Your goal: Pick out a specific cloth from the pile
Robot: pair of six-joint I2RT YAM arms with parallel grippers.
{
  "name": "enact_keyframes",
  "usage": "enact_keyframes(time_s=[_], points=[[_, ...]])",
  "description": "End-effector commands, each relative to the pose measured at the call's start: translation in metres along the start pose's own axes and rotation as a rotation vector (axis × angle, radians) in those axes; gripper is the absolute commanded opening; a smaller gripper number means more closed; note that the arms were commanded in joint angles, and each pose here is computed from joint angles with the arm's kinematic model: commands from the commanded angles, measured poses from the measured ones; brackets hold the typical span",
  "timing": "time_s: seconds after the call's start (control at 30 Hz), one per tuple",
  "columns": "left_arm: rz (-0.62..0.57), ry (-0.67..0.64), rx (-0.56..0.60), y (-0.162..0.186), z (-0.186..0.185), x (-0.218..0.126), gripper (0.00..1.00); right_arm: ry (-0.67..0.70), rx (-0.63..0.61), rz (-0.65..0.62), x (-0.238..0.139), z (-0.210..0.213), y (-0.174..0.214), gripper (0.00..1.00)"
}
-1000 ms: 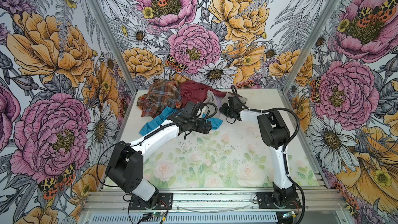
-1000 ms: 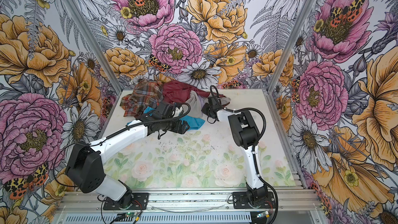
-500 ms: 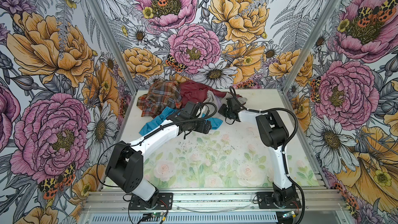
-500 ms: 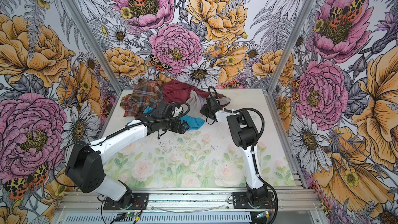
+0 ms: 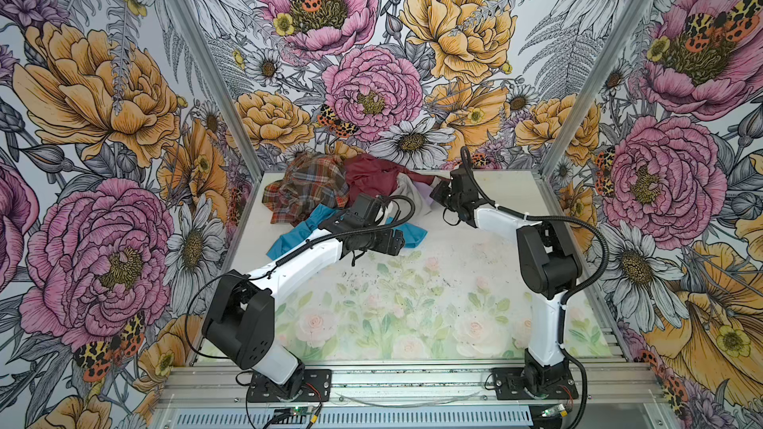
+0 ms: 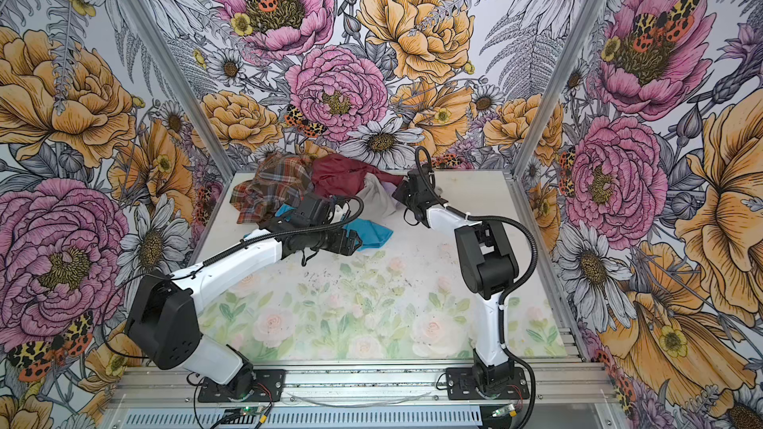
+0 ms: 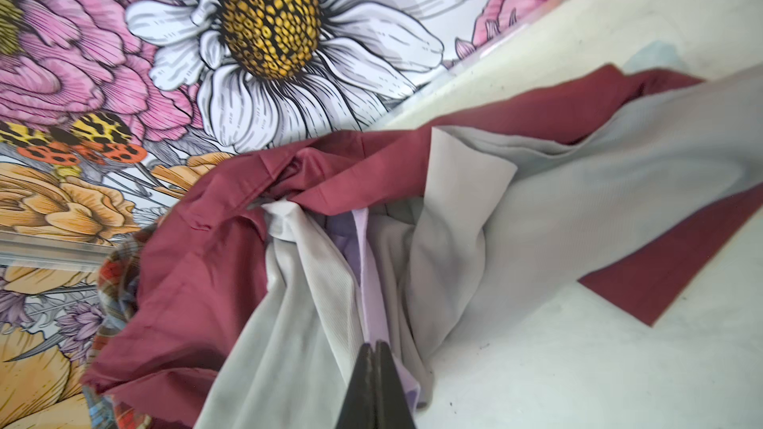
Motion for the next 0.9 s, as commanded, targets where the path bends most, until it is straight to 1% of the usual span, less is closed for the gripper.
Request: enact_keyframes(time_s=[0.0,0.2,0.53,0.7,0.77,0.87], points=[[-0.027,-0.027,0.008,-0.01,0.005,-0.004,0.93,-0.042,-0.011,-0.028,-0.012,0.01,-0.006,0.0],[-0.023,-0.024,0.006,-0.01,0.005,-0.002,0.93,-0.128,-0.052,-0.065,-0.038,0.038,-0.02,0.0],[-0.036,-0.061,0.013,-0.012,0.01,-0.005,0.93,-0.31,-0.124,-0.166,-0.108,0.098,-0.044,0.0],[-0.098,-0.094,0.031,-0.019,0.013,-0.014,0.93,-0.372,-0.14,-0.179,-0.135,0.114,-0.043,0.0],[-0.139,-0.097,0.026,-0.023,0.013,-0.018,0.93,-0.377,-0.151,-0.167,-0.137,0.115,-0.039,0.0],[-0.177,-0.096,0.001,-0.027,0.015,-0.023,0.93,-0.305,-0.149,-0.125,-0.125,0.098,-0.029,0.0]])
Point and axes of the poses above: each gripper's point midway between its finger pads, its own x axis out along the fingers, its own z axis along the line the jaws close on, y = z × x, the point moved 7 cm from there along -x, back along the fingers, and after that the axes turned 11 degrees about x, right-handed, at the moved point
